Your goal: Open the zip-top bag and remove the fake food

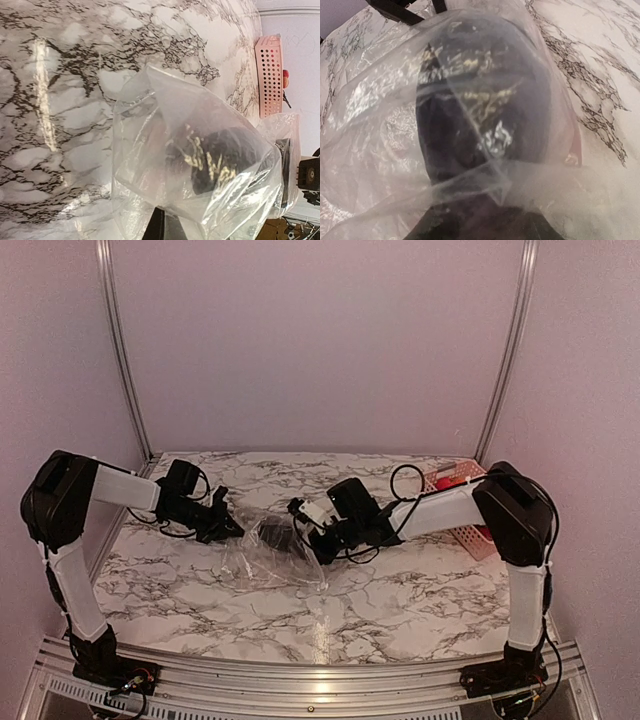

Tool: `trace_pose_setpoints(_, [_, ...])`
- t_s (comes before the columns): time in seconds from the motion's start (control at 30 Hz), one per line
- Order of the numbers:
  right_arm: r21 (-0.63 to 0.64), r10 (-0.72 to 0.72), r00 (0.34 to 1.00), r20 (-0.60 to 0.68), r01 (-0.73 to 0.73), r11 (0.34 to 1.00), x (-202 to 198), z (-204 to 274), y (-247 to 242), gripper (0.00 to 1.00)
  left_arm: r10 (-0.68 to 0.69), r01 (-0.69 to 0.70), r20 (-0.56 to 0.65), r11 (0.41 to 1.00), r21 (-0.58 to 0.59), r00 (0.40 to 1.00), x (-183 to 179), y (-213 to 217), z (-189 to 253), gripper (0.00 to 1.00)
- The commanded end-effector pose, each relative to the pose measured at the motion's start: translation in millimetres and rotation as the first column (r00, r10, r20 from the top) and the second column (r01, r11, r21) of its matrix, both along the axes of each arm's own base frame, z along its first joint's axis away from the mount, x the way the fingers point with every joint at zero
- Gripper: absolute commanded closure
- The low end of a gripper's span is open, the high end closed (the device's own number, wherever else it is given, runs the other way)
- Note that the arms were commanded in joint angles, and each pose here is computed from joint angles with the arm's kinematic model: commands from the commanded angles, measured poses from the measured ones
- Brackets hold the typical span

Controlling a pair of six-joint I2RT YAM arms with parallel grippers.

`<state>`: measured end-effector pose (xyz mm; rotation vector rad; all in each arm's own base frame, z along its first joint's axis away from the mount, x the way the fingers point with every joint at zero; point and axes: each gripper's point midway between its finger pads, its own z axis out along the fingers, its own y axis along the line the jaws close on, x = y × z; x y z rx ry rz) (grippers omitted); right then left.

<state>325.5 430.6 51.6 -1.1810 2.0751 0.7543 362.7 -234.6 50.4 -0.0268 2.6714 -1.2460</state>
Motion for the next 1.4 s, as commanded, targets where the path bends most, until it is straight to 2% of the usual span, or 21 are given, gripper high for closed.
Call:
trace_pose_setpoints(0.0, [0.028, -0.007, 1.0, 0.002, 0.007, 1.0, -7.6, 23.4, -11.2, 0.66, 0.113, -0.115, 0.027, 0.991, 0.065, 0.993, 15.3, 26.5, -2.4, 1.0])
trace_pose_setpoints(0.2, [-0.006, -0.018, 1.0, -0.023, 0.018, 1.0, -19.2, 18.3, -36.2, 0.67, 0.186, -0.188, 0.029, 0.975, 0.115, 0.982, 23.7, 47.2, -8.0, 1.0])
trace_pose_setpoints(0.53, [-0.012, -0.054, 0.997, -0.059, 0.053, 0.999, -40.3, 46.6, -77.5, 0.71, 0.216, -0.216, 0.016, 0.961, 0.175, 0.976, 25.3, 67.3, -16.3, 1.0])
trace_pose_setpoints(0.8, [-0.001, -0.153, 0.986, -0.065, 0.154, 0.988, -40.9, 80.0, -130.8, 0.71, 0.208, -0.208, 0.018, 0.962, 0.179, 0.978, 25.1, 67.6, -17.8, 1.0])
trace_pose_setpoints(0.9, [0.017, -0.221, 0.974, -0.047, 0.222, 0.975, -28.6, 97.0, -156.0, 0.71, 0.205, -0.206, 0.019, 0.964, 0.17, 0.978, 26.7, 66.0, -16.6, 1.0])
trace_pose_setpoints(1.1, [0.085, -0.446, 0.895, -0.022, 0.446, 0.891, 30.3, 130.5, -234.3, 0.71, 0.198, -0.199, 0.021, 0.969, 0.145, 0.98, 28.3, 62.2, -14.0, 1.0])
trace_pose_setpoints(1.37, [0.17, -0.72, 0.694, -0.005, 0.71, 0.683, 103.3, 169.5, -354.5, 0.69, 0.2, -0.202, 0.025, 0.97, 0.137, 0.979, 27.7, 61.7, -11.4, 1.0])
